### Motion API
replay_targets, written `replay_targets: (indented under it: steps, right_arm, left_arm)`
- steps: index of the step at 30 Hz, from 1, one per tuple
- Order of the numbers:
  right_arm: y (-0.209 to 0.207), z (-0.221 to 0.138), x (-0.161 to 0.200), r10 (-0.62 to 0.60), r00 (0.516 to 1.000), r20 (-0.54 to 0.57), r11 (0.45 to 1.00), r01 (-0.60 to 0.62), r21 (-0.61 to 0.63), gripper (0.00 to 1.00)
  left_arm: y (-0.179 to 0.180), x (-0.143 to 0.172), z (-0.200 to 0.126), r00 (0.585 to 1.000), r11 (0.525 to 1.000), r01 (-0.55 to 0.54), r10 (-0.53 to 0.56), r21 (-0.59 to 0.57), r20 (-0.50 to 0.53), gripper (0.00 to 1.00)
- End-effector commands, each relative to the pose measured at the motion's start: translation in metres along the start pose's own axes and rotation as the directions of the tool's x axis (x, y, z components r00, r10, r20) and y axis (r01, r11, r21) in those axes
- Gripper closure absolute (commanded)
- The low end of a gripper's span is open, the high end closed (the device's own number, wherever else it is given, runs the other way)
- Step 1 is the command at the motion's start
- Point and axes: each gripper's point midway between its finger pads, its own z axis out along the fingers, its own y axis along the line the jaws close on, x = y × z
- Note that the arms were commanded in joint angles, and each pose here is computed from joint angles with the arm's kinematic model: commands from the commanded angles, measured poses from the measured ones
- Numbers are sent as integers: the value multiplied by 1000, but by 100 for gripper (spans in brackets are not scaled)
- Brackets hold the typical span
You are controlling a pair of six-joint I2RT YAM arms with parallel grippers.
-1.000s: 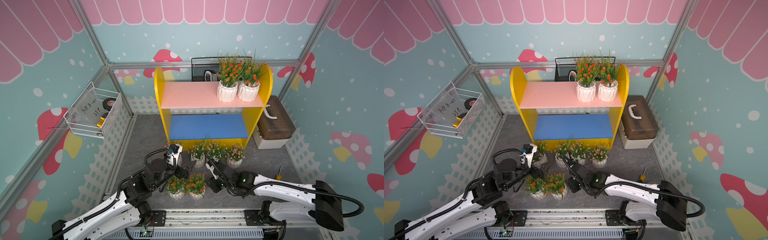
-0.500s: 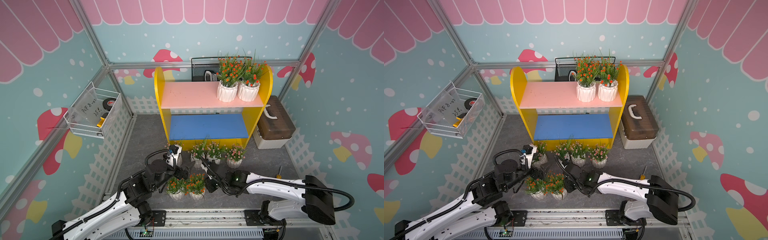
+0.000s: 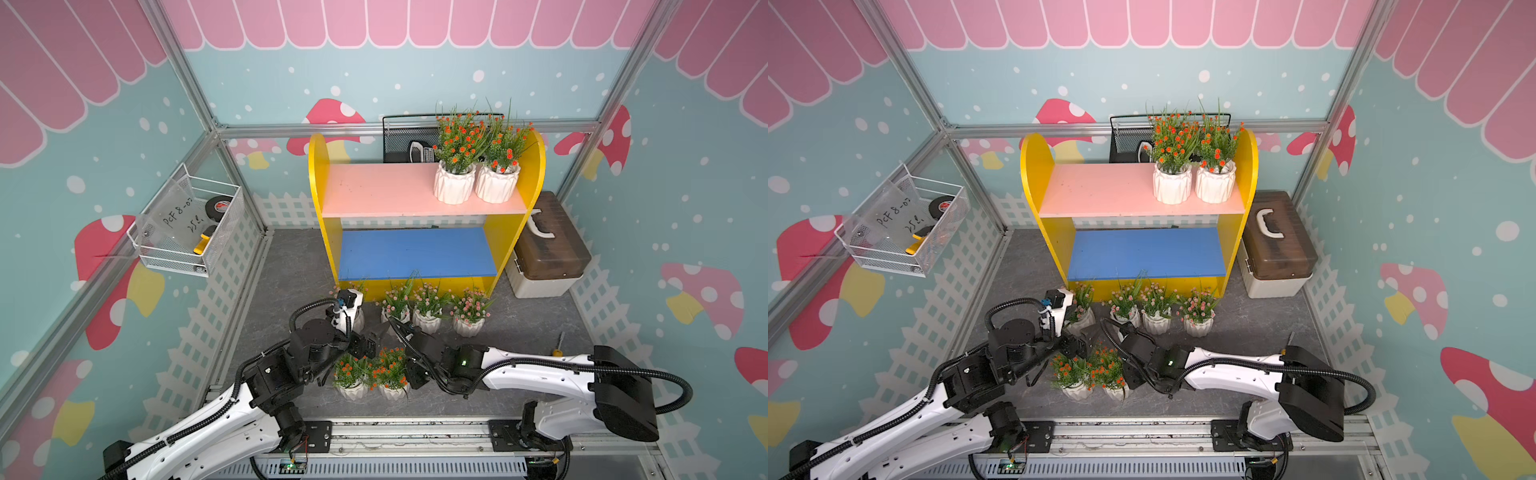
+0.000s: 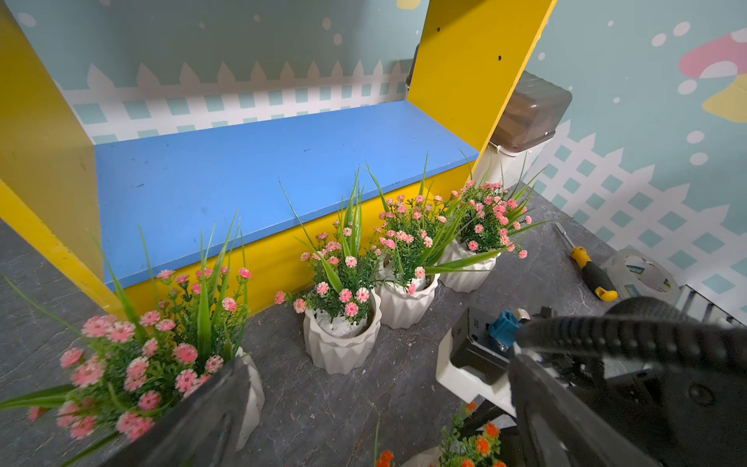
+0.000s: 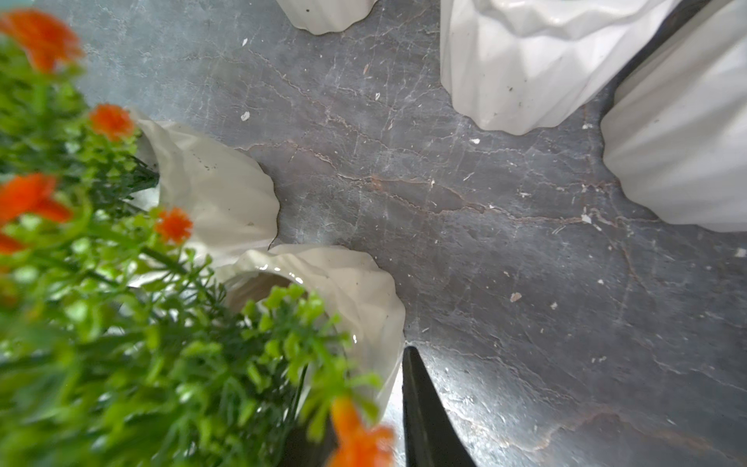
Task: Place the baby's breath potted plants on the rack by color
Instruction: Pick up the baby's breath potted plant from the center of the board.
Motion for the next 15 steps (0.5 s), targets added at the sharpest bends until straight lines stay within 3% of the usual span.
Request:
replay_targets:
  steps: [1,8,15]
  right_arm:
    - [0,5,-2,20,1000,0,999,-20,30,76]
    - [-1,11,0,14,1000,-21,998,-13,54,78]
    - [-12,7,0,-3,1000,-21,993,6,115,88]
  left_arm:
    - [4,5,-1,1000,1000,12,-13,-15,-7,2]
    - [3,5,-1,1000,1000,14,-14,-14,-6,2]
    - [4,4,-1,1000,1000,12,-12,-16,-6,2]
